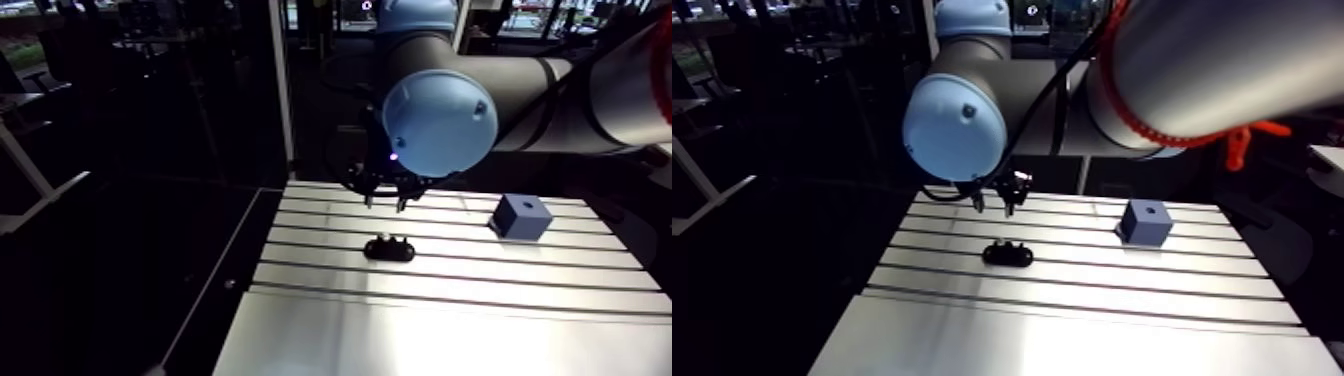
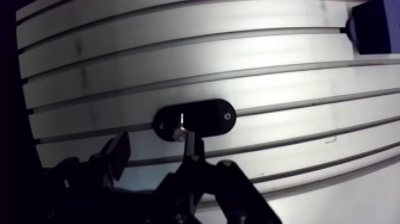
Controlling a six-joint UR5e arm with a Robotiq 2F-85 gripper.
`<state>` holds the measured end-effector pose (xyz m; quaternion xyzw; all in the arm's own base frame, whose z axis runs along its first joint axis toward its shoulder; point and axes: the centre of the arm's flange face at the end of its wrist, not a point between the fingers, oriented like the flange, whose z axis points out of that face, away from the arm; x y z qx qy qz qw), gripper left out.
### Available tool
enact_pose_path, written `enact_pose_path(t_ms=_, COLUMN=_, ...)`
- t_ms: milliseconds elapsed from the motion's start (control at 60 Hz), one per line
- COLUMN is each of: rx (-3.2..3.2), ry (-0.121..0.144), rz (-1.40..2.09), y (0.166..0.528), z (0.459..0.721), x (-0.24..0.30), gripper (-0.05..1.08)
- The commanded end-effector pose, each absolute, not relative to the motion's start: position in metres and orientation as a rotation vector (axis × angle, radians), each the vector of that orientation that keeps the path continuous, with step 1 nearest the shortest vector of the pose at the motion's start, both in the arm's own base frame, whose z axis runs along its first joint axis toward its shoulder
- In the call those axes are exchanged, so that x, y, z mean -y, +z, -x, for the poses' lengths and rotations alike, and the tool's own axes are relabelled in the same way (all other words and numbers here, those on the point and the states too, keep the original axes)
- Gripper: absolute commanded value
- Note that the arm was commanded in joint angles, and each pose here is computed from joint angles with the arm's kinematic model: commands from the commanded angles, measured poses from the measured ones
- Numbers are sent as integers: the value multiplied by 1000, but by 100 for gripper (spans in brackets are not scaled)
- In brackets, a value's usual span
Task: Pick up the M10 bolt and insert it into the hex recess until seated.
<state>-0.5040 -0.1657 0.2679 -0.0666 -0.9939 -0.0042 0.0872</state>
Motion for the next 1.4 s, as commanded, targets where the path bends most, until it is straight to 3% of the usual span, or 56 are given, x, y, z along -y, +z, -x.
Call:
enact_pose_path(t_ms=17, rx=2976, ry=-15, rz=197, y=260, z=499, x=166, gripper=43)
enact_pose_path(t_ms=1400, rx=2996, ry=-20, rz=184, y=224, z=497, x=160, gripper=45)
